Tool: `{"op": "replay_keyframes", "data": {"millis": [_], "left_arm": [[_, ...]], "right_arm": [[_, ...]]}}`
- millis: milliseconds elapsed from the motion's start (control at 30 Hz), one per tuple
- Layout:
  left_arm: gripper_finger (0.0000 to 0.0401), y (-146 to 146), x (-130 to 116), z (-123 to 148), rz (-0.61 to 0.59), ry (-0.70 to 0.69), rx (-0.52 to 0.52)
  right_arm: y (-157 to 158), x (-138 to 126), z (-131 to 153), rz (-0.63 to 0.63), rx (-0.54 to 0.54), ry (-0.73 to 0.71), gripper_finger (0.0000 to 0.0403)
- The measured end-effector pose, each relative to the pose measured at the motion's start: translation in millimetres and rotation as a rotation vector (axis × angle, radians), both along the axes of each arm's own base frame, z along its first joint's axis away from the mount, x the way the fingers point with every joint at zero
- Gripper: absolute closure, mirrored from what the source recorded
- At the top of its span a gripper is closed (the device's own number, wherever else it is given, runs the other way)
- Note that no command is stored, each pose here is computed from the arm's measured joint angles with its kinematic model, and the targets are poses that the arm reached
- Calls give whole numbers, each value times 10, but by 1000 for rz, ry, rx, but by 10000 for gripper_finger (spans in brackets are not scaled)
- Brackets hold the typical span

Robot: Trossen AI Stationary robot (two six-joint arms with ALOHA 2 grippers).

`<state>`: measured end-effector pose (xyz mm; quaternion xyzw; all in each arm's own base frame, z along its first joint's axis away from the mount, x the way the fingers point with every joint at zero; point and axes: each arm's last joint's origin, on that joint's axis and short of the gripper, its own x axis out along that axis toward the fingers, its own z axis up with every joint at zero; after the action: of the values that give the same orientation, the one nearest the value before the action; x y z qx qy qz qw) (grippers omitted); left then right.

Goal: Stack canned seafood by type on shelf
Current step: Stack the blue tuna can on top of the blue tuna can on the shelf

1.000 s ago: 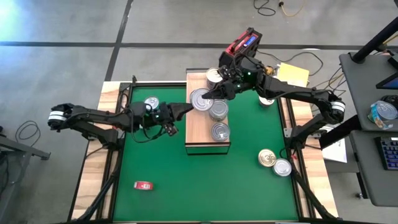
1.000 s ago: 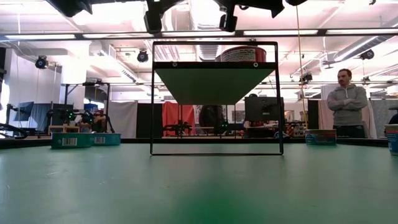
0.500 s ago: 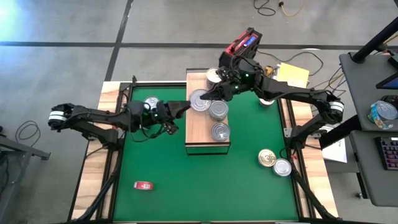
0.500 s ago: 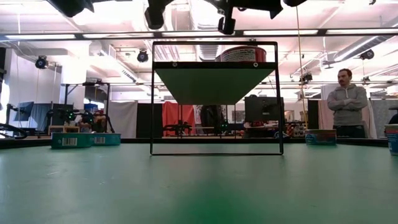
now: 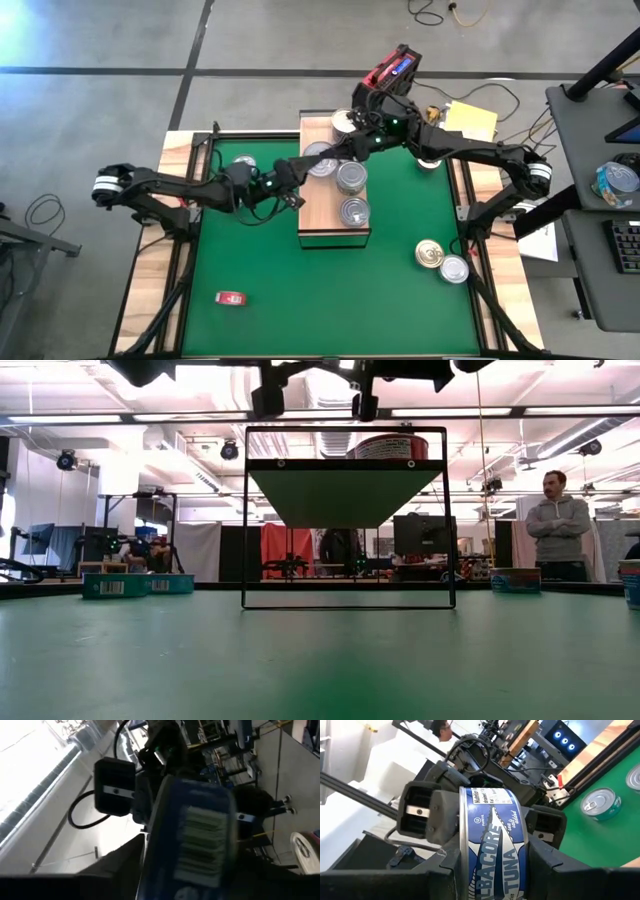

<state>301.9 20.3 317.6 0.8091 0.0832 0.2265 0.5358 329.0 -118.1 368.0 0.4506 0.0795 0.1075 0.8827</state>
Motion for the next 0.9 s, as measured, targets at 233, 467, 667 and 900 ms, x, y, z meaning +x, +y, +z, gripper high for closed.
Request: {"op": "replay_keyframes", "data": {"millis": [233,467,667,900], "left_arm": [[290,8,-15,-33,12,34,-18],[290,0,-32,1,-26,-36,-116],[291,19,-71,75,33,-124,-139],[291,34,-101,116,108,-157,-119]], "right_arm": [[-11,0,-28,-21,54,33,276],[-9,4,8,-24,-19,-14,219],[-17,-11,53,-54,-38,-38,156],[-30,-12,73,-81,-44,-55,147]]}}
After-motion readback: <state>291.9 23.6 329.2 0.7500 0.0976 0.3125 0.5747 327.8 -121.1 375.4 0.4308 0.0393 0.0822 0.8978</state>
